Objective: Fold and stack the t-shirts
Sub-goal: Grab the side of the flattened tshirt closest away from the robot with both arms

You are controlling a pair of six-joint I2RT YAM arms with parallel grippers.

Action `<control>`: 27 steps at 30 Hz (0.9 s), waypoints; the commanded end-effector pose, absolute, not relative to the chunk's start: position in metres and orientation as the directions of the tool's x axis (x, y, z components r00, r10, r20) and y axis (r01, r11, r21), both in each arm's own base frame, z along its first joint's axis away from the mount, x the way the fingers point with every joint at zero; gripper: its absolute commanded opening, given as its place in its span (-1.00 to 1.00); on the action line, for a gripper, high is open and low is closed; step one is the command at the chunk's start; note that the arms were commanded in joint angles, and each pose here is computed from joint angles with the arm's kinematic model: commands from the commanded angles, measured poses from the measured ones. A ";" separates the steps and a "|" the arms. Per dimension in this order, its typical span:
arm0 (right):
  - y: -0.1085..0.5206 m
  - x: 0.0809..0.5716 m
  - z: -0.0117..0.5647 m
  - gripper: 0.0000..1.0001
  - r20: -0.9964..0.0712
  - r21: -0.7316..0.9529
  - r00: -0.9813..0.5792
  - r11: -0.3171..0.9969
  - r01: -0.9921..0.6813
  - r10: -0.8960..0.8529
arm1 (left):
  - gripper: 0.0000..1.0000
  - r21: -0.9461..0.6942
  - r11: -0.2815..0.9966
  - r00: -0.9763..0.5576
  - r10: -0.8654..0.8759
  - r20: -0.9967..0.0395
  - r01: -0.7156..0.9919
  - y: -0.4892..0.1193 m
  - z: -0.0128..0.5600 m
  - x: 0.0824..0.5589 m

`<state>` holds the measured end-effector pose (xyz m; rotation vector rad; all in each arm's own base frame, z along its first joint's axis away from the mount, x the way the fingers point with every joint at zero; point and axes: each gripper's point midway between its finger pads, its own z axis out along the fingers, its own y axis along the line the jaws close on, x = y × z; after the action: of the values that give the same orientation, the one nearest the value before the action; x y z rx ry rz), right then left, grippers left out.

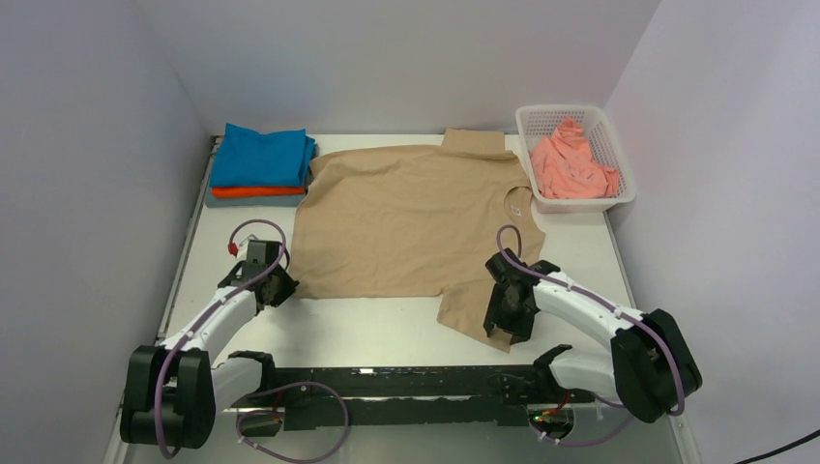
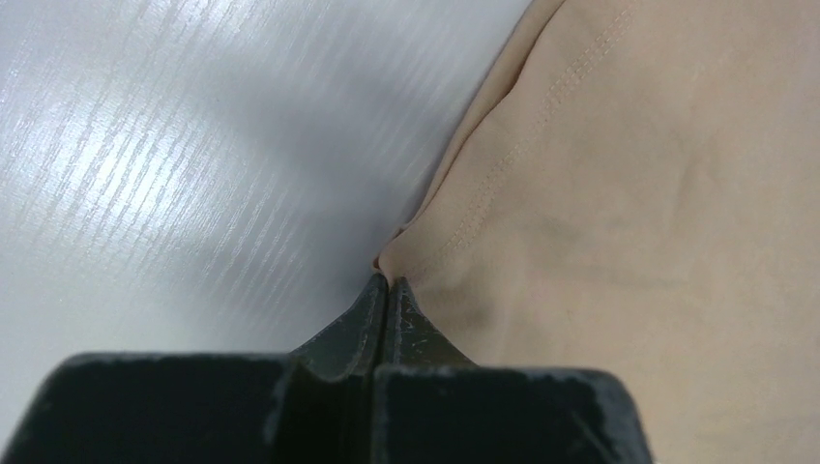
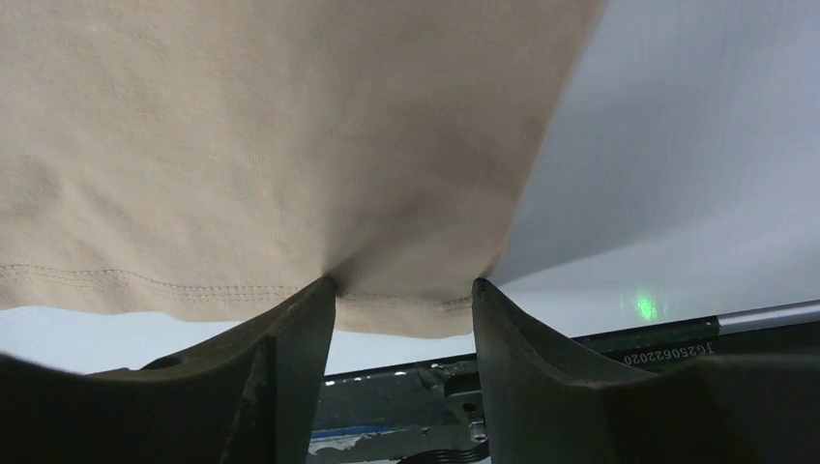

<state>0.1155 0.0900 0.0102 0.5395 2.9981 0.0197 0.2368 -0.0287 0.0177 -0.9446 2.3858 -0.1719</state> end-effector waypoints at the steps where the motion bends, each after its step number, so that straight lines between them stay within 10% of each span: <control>1: 0.103 0.125 0.001 0.11 -0.087 0.070 -0.927 0.931 0.359 0.364 | -1.00 -0.298 0.747 -0.607 -0.660 -0.442 -0.595 -0.029 0.017 0.232; 10: 0.100 0.135 0.016 -0.76 -0.115 0.048 -0.945 0.952 0.303 0.306 | -1.00 -0.327 0.741 -0.610 -0.670 -0.423 -0.587 -0.034 0.027 0.228; 27: 0.088 0.068 0.086 -0.98 0.001 0.113 -0.964 0.958 0.263 0.264 | -1.00 -0.323 0.645 -0.546 -0.761 -0.349 -0.693 -0.032 0.054 0.151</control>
<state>0.0945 0.0885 0.0720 0.4214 3.0267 0.1178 0.1742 -0.0311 0.0565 -1.0781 2.3730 -0.2287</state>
